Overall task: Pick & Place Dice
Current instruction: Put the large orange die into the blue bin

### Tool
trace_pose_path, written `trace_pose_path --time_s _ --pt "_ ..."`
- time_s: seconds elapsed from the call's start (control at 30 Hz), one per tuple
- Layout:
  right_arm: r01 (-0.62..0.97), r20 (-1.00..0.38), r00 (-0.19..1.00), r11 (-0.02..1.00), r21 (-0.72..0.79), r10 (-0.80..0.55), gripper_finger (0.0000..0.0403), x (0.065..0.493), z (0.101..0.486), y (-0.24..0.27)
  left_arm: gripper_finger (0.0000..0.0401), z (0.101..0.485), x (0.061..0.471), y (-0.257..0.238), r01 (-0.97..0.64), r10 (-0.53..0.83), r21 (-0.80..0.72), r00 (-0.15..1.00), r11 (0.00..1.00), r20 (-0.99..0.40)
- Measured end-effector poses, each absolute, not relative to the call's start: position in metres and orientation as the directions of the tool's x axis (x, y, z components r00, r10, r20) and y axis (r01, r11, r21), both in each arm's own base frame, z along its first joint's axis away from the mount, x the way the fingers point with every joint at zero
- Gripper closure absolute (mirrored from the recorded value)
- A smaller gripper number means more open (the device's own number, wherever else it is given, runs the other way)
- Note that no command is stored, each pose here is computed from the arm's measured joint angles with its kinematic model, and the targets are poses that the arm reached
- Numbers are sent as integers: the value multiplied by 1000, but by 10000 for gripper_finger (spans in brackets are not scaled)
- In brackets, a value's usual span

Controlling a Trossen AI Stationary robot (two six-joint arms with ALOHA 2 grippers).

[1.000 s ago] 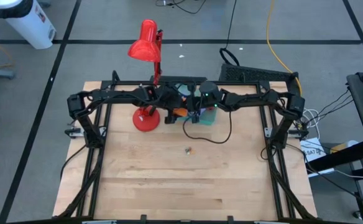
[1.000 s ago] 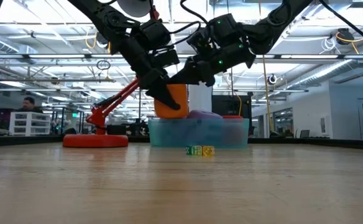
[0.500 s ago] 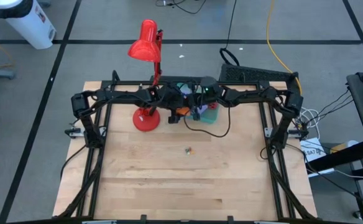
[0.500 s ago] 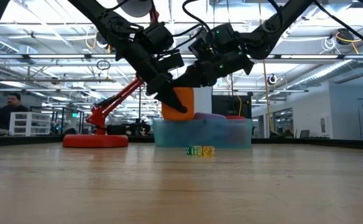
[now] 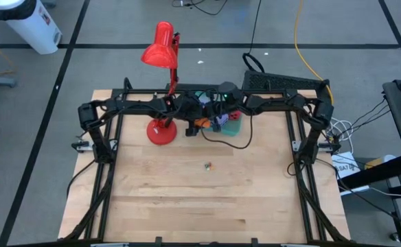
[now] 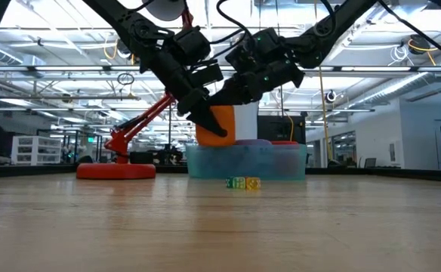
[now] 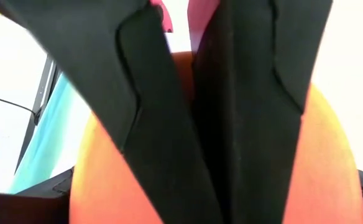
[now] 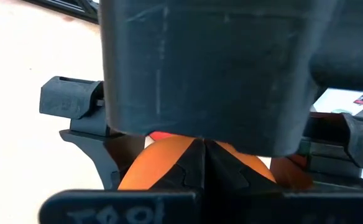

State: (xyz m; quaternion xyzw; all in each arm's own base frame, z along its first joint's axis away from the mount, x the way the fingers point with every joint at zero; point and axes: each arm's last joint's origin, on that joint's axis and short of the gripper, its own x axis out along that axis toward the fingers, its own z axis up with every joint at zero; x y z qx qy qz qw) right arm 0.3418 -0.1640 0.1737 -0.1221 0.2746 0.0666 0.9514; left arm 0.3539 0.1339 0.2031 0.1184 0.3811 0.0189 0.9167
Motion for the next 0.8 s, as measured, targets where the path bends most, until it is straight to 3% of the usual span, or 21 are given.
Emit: trace_pose_path --time_s 0.8 --pt "-182 -575 816 971 -156 61 403 338 169 -166 1 209 347 137 14 166 241 686 971 -709"
